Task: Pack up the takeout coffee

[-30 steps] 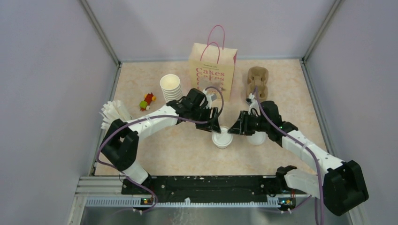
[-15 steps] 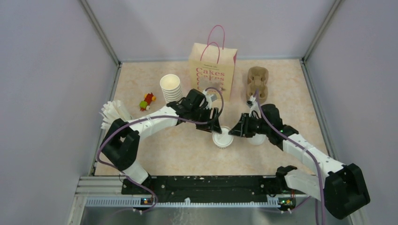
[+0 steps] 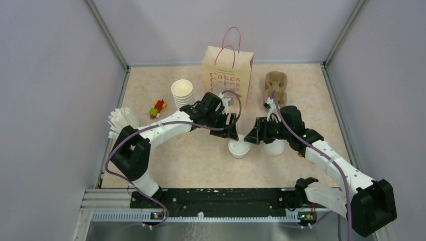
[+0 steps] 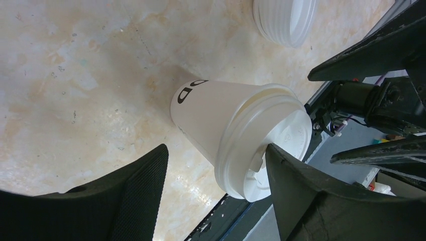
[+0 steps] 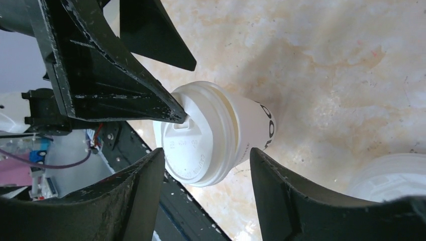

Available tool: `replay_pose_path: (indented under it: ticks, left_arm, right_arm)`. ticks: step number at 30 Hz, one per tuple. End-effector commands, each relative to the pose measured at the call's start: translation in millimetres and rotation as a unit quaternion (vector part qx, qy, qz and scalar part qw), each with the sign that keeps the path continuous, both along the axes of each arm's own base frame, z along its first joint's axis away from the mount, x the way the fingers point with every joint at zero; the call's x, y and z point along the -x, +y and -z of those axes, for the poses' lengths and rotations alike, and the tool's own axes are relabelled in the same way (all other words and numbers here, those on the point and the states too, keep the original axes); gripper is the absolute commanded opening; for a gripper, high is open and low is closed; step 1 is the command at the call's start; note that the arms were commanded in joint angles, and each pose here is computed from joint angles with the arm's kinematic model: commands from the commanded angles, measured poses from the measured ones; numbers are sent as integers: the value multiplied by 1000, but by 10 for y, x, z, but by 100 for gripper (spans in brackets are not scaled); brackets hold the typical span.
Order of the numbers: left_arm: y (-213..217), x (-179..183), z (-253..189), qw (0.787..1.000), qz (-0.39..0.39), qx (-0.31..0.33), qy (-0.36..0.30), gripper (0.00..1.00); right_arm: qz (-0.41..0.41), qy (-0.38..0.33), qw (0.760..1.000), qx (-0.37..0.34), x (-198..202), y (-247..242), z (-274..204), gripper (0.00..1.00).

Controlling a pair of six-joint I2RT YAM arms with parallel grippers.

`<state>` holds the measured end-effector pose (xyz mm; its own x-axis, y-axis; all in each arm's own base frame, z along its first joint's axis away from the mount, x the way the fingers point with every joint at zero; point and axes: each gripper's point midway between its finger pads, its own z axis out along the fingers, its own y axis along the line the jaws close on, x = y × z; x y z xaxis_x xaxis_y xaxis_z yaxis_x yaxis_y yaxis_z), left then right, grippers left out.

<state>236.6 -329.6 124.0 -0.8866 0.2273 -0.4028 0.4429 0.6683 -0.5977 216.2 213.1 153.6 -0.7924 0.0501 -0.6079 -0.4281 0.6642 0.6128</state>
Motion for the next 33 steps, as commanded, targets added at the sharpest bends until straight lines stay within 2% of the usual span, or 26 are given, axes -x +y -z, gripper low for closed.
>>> replay_pose_path:
  ticks: [1,8,19,27,33]
  left_arm:
    - [-24,-102,-13,1000,7,-7,-19,77]
    - [-52,-122,-37,1000,10,0,-27,78]
    - [-130,-190,-198,999,16,15,-39,87]
    - [-142,-226,-228,999,16,8,-39,89]
    - [-77,-285,-426,998,3,-4,-58,91]
  right_arm:
    - [-26,-40,999,21,-71,-9,-95,61]
    - [-52,-64,996,28,-170,48,-126,51]
    - [-76,-65,995,17,-186,129,-74,48]
    - [-48,-65,996,38,-249,47,20,34]
    - [-43,-60,997,38,-242,42,58,32]
